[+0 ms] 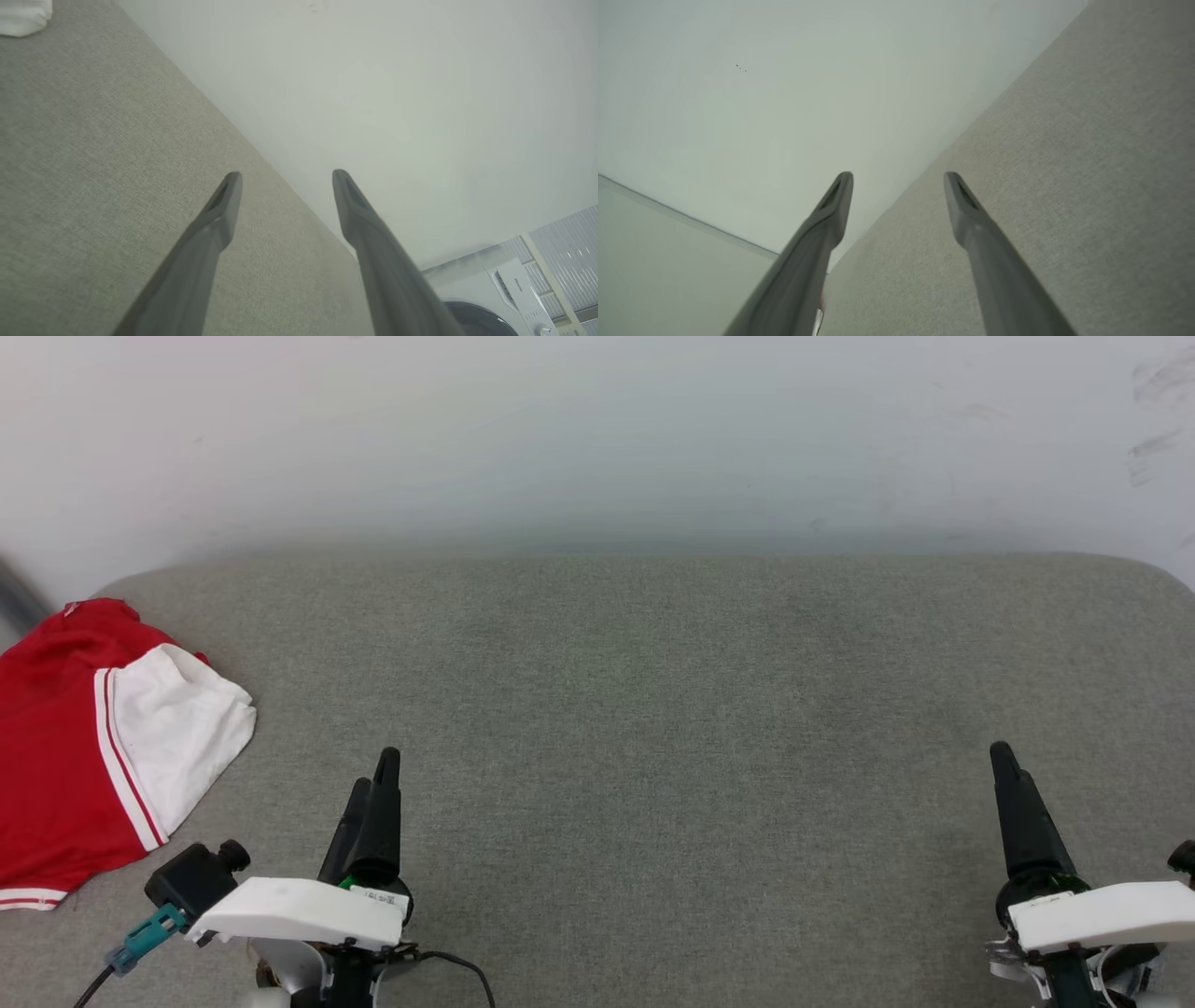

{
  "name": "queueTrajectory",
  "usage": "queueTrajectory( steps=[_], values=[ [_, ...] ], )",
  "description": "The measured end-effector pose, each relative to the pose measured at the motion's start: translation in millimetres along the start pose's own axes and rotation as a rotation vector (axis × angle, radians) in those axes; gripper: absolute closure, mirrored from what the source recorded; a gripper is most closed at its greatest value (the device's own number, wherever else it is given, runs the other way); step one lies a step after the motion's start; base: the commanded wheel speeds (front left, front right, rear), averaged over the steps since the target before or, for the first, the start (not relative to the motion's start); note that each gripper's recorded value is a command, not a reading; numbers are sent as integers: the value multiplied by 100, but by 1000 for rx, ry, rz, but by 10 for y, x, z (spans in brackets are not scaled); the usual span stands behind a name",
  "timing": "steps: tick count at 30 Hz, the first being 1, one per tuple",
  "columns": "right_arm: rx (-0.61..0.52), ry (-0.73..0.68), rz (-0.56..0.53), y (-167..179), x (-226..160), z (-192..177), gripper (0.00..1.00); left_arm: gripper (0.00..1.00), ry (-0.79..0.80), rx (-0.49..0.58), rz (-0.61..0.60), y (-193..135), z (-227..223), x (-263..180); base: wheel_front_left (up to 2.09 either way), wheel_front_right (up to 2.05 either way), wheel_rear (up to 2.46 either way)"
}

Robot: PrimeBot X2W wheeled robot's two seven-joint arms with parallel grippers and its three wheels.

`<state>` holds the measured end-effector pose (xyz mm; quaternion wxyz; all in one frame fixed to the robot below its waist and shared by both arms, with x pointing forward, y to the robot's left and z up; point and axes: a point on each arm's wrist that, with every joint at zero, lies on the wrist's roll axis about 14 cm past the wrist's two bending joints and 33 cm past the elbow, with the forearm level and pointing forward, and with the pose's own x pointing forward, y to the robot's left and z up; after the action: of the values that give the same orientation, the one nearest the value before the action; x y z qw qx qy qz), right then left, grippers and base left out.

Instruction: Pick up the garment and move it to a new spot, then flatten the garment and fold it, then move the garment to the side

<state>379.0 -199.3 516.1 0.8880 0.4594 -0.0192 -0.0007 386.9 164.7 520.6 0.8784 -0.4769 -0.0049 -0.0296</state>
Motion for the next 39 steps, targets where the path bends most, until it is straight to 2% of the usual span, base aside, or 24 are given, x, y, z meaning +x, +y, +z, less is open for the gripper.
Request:
queueTrajectory(
  steps=[8, 15, 27, 39],
  values=[
    [-193, 21, 27, 73, -7, -33, 0, 0, 11, 190, -13, -44, -54, 1, 0, 0, 0],
    [-321, 28, 48, 131, -21, -46, 0, 0, 8, 312, -27, -83, -73, 2, 0, 0, 0],
    [-486, 38, 81, 229, -41, -69, 0, 0, 17, 508, -59, -152, -155, -4, 0, 0, 0],
    [-616, 45, 96, 273, -60, -88, 0, 0, 8, 649, -79, -202, -191, -6, 0, 0, 0]
  ],
)
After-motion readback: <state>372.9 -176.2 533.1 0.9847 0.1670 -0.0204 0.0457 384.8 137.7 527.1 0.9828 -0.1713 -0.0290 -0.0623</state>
